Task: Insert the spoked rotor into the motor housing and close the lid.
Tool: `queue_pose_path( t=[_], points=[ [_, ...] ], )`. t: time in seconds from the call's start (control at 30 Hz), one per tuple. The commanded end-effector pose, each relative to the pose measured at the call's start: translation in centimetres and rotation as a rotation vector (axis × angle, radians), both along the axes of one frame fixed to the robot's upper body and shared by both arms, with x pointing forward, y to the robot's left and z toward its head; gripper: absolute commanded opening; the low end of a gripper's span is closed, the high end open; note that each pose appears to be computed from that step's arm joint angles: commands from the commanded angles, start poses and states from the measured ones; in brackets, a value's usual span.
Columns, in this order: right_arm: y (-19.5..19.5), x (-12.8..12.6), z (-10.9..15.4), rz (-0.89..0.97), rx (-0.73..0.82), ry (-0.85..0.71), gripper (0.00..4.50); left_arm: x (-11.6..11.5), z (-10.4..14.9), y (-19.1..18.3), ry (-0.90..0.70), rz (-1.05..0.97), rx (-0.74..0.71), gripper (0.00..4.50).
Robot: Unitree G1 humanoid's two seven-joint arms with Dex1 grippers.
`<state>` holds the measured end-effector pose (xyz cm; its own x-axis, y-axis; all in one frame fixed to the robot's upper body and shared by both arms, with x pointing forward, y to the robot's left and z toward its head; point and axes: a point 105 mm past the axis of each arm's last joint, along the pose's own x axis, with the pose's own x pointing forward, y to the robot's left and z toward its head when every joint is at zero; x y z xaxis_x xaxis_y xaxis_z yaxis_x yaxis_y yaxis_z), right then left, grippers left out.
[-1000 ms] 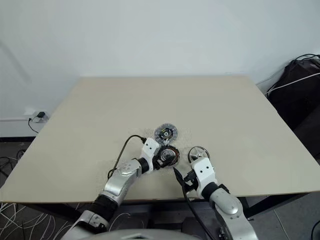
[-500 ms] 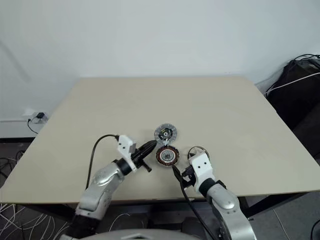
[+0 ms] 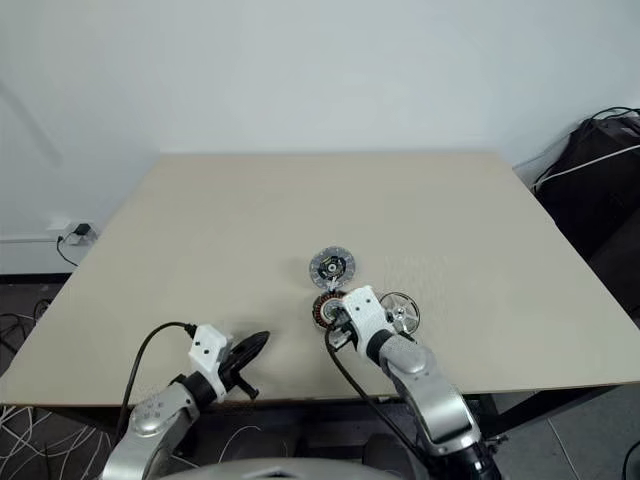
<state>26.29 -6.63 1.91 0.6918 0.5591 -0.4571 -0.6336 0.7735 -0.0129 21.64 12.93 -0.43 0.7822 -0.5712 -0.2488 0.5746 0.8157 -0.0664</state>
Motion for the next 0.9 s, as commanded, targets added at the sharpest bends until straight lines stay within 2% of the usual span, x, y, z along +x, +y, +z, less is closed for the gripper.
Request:
queue_pose_path(
  t=[0.03, 0.13, 0.43, 0.9],
  points=[
    [0.2, 0.7, 0.5, 0.020, -0.026, 0.006, 0.62, 0.4, 1.8, -0.9, -0.087, -0.018, 0.005, 0.00],
    [-0.1, 1.0, 0.4, 0.027, -0.052, 0.019, 0.02, 0.2, 1.8, -1.4, -0.087, -0.021, -0.004, 0.00],
    [-0.9, 0.1, -0.4, 0.034, -0.066, 0.067, 0.02, 0.3, 1.9, -1.4, -0.092, -0.015, -0.004, 0.00],
    [0.4, 0.5, -0.1, 0.055, -0.052, 0.055, 0.02, 0.4, 1.6, -1.6, -0.079, -0.030, -0.012, 0.00]
  ],
)
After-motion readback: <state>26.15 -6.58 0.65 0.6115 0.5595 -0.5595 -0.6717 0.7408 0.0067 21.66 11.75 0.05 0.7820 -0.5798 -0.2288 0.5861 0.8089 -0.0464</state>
